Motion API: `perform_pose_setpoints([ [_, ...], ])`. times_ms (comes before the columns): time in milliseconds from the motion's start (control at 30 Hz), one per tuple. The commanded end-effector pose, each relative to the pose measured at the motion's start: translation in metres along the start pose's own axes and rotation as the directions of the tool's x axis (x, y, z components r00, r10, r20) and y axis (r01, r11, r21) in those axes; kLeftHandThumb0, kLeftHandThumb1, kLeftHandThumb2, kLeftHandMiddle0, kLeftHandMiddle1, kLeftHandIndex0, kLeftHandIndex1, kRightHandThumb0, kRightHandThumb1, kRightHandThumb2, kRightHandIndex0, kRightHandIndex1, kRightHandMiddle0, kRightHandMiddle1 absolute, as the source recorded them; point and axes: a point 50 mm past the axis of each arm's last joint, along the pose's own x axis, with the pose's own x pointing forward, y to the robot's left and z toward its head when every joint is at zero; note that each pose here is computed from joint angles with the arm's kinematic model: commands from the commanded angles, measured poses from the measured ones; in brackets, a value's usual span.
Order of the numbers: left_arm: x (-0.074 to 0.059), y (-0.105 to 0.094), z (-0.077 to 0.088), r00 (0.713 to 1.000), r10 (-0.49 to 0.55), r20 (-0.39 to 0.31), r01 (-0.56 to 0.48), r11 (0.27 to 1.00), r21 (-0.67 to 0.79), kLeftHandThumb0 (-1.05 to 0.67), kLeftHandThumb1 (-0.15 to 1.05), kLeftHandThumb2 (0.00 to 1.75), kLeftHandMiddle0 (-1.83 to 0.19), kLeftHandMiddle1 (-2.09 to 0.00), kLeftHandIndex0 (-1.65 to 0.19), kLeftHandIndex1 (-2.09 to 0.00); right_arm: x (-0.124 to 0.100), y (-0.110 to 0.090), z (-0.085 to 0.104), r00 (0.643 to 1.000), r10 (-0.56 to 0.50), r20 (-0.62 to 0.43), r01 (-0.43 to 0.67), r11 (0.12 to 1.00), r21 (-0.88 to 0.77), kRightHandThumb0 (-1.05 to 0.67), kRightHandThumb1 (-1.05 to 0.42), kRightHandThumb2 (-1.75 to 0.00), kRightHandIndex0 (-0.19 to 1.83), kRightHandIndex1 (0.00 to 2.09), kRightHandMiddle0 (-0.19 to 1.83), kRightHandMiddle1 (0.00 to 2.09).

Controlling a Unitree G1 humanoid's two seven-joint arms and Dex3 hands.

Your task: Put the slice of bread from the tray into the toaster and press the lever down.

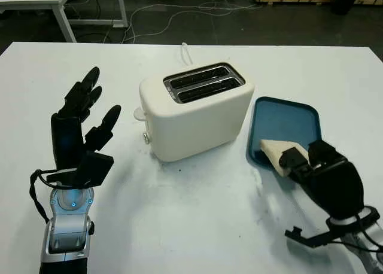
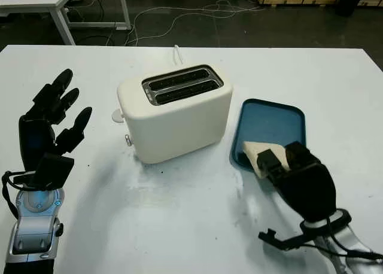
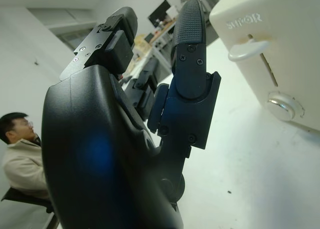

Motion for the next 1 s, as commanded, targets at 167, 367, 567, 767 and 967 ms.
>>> perform_pose_setpoints([
  [167, -0.002, -0.001, 0.000, 1.000, -0.003, -0.003, 0.003, 1.000, -0.012, -0.60, 0.92, 0.28, -0.63, -0.01, -0.50, 0.00, 0.015, -0.008, -0.013, 0.991, -0.134, 0.015, 0.134, 0.991, -0.015, -0.29, -0.92, -0.20, 0.52, 1.75, 0.28, 1.75],
  [367, -0.002, -0.001, 0.000, 1.000, -0.005, -0.002, 0.005, 1.000, -0.004, -0.59, 0.92, 0.28, -0.63, -0.01, -0.50, 0.00, 0.034, -0.021, -0.032, 0.981, -0.188, -0.049, 0.187, 0.982, -0.007, -0.31, -0.92, -0.20, 0.47, 1.75, 0.29, 1.75],
  [567, -0.002, -0.001, -0.001, 1.000, -0.006, 0.012, 0.006, 1.000, 0.007, -0.60, 0.92, 0.29, -0.63, -0.01, -0.50, 0.00, 0.060, -0.049, -0.060, 0.968, -0.163, -0.193, 0.194, 0.969, 0.155, -0.34, -0.92, -0.27, 0.51, 1.75, 0.30, 1.75],
  [767, -0.002, -0.001, -0.001, 1.000, 0.002, 0.002, -0.002, 1.000, 0.002, -0.59, 0.92, 0.28, -0.64, -0.01, -0.50, 0.00, 0.085, -0.076, -0.090, 0.965, -0.082, -0.249, 0.175, 0.909, 0.378, -0.34, -0.92, -0.29, 0.59, 1.75, 0.35, 1.75],
  [967, -0.002, -0.001, 0.000, 1.000, 0.002, 0.007, -0.002, 1.000, 0.000, -0.59, 0.92, 0.28, -0.64, -0.01, -0.51, 0.00, 0.112, -0.100, -0.119, 0.975, 0.018, -0.222, 0.116, 0.808, 0.577, -0.28, -0.92, -0.26, 0.59, 1.75, 0.40, 1.74],
])
